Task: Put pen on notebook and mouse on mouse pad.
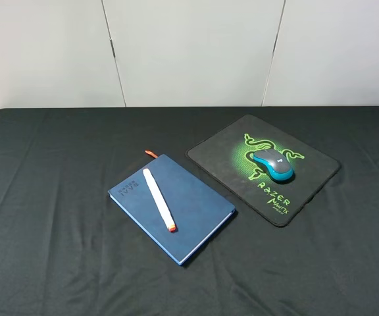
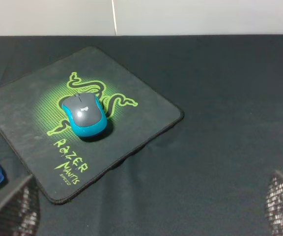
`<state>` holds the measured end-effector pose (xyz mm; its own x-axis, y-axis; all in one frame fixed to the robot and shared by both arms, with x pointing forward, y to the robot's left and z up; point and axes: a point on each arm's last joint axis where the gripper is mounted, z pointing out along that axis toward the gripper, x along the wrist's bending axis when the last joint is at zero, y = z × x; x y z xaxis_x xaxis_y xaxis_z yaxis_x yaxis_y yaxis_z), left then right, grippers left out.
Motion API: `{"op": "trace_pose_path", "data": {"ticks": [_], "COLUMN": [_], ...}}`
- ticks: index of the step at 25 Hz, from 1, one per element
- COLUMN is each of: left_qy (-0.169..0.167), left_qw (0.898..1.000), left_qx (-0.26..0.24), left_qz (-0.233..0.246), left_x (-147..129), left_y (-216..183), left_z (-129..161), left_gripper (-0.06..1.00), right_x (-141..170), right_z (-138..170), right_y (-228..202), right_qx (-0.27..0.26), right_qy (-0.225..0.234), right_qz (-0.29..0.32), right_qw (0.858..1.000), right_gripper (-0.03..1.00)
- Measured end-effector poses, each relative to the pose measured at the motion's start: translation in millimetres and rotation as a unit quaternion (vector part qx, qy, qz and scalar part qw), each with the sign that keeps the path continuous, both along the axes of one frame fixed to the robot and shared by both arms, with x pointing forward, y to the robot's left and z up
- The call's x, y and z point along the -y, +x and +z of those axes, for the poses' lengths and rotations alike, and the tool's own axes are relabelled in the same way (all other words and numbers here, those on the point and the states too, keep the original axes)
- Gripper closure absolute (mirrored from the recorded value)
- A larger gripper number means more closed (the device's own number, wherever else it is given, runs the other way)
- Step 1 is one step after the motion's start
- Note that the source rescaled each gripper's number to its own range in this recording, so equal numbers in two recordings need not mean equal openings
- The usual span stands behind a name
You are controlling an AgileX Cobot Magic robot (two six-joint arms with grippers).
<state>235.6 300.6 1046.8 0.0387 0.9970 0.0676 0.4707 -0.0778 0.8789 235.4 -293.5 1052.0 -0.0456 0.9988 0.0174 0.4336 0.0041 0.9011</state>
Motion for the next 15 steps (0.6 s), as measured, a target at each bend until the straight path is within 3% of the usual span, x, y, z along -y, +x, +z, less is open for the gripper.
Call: {"op": "trace_pose_path", "data": {"ticks": [15], "left_qy": [0.0], "left_qw": [1.0], "left_qx": [0.0], "left_qz": [0.0], "left_x": [0.0], "left_y": [0.0], "left_z": [0.0], "left_gripper": [-0.03], "right_x": [0.0], "right_z": [0.0], "right_y": [0.0], "right_qx": [0.0], "right_qy": [0.0], "right_qz": [0.0], "right_qw": [1.0], "right_gripper": [-0.03]}}
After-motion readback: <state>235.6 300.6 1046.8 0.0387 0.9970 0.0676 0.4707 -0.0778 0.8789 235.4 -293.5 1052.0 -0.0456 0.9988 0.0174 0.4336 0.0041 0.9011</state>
